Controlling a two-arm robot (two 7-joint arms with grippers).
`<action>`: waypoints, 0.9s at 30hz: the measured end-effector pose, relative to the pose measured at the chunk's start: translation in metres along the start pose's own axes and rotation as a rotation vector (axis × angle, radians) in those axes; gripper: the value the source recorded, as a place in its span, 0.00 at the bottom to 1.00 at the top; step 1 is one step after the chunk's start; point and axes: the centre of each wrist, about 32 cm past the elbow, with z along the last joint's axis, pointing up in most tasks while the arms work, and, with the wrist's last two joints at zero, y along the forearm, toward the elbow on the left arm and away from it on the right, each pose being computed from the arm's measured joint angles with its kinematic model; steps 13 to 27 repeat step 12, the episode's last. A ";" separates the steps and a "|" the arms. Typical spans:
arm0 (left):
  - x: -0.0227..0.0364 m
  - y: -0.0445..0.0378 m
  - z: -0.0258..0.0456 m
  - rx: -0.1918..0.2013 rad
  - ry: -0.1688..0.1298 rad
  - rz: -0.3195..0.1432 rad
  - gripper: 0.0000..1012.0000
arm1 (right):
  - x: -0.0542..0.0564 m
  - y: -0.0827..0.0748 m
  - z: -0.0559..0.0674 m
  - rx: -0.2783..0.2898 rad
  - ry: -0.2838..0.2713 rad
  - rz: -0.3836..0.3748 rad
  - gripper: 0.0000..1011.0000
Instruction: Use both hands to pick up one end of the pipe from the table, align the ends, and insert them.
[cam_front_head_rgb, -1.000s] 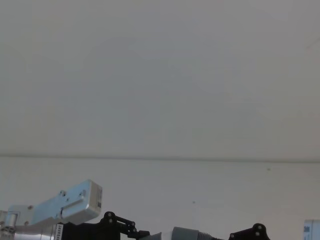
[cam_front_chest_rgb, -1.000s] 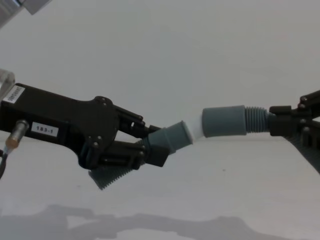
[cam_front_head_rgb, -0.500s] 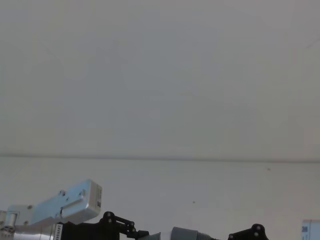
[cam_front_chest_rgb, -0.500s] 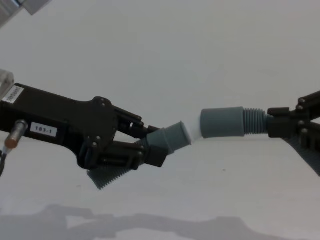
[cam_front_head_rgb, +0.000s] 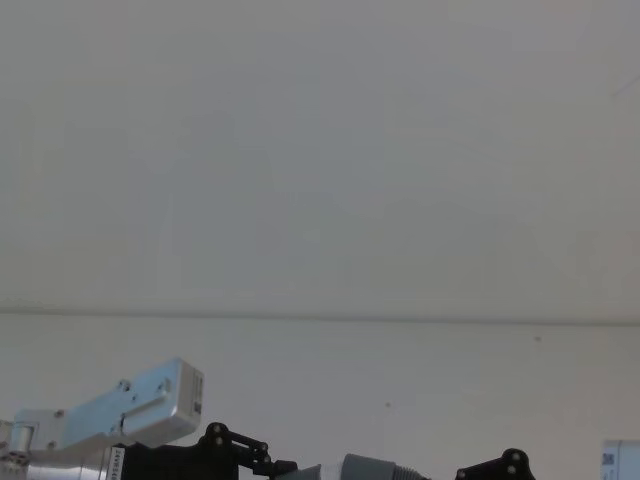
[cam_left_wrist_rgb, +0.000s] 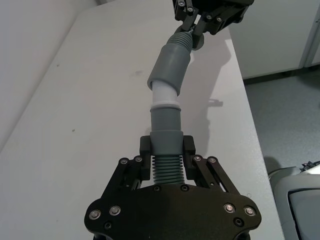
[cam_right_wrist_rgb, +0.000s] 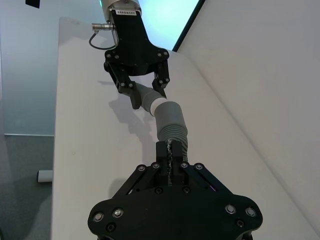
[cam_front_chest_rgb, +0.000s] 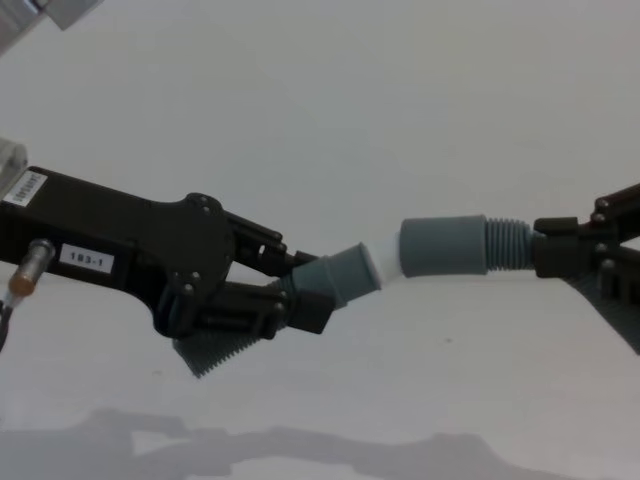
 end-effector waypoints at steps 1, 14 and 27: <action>0.0000 0.0000 0.0000 0.000 0.000 0.000 0.33 | 0.000 0.000 0.000 0.000 0.000 0.000 0.04; 0.0000 0.0000 0.0000 0.000 0.000 0.000 0.33 | 0.000 0.000 0.000 0.000 0.000 0.001 0.04; 0.0000 0.0000 0.0000 0.000 0.000 0.000 0.33 | 0.000 0.000 0.000 0.000 0.000 0.001 0.04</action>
